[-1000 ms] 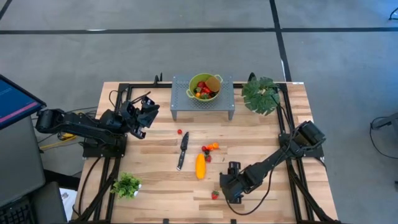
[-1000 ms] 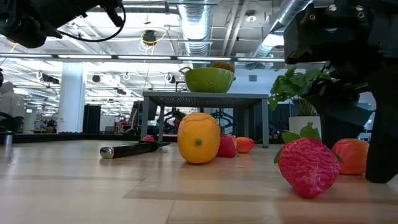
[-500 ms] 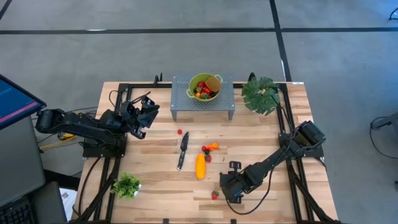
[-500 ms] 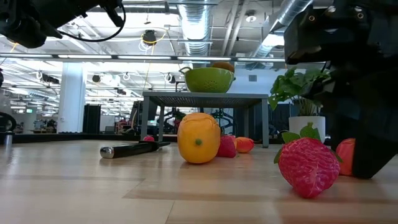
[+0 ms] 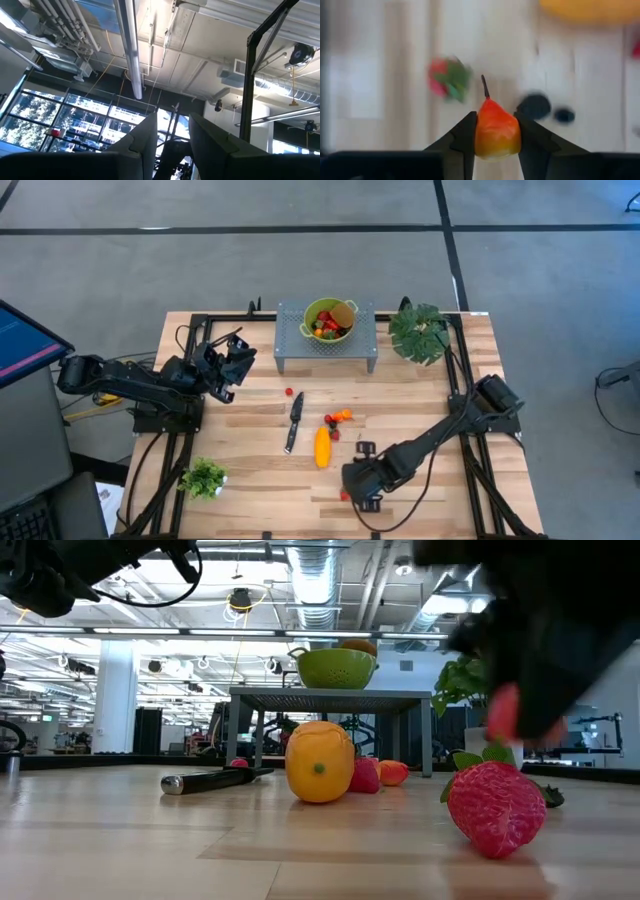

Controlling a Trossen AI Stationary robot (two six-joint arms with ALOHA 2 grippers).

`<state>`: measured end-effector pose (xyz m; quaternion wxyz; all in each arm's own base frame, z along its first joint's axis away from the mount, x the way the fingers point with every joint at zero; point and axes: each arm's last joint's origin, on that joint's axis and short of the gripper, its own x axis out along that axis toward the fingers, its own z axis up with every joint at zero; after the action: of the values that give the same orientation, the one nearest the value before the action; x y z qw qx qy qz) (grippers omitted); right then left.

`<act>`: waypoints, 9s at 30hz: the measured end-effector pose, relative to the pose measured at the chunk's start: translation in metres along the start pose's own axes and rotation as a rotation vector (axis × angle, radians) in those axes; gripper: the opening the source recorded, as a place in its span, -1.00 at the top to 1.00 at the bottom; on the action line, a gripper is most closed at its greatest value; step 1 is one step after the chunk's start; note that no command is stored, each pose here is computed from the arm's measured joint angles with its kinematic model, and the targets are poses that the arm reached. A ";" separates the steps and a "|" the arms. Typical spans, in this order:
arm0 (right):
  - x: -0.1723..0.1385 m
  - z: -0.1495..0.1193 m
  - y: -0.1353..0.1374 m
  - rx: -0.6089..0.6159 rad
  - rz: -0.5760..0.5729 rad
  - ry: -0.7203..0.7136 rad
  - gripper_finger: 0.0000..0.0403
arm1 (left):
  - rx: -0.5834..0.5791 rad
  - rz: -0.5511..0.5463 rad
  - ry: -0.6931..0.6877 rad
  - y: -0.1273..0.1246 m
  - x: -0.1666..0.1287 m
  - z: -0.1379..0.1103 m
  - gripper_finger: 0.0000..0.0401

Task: Pick & Place Fruit
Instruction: Put the peach into the green strainer bowl on the shelf, then put the blueberry into the green strainer bowl on the shelf

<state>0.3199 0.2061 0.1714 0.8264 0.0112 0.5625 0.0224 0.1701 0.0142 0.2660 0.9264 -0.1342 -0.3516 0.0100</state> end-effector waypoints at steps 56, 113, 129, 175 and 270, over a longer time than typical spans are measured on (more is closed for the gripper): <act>-0.152 0.127 -0.347 0.336 -0.428 -0.278 0.28 | 0.000 0.001 0.000 0.000 0.000 0.000 0.47; -0.195 0.077 -0.068 -0.102 -0.496 -0.045 0.53 | 0.000 0.003 0.000 0.000 0.000 0.000 0.47; -0.219 -0.021 -0.120 0.142 -0.543 -0.213 0.71 | 0.000 0.002 0.000 0.000 0.000 0.000 0.47; -0.013 -0.091 -0.054 0.260 -0.101 -0.253 0.65 | 0.000 0.003 0.000 0.000 0.000 0.000 0.47; -0.152 0.096 -0.358 0.328 -0.547 -0.623 0.69 | 0.000 0.000 0.001 0.000 0.000 0.000 0.47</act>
<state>0.3622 -0.1583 0.3324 0.9191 -0.0008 0.2651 -0.2913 0.1701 0.0142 0.2658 0.9266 -0.1340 -0.3512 0.0097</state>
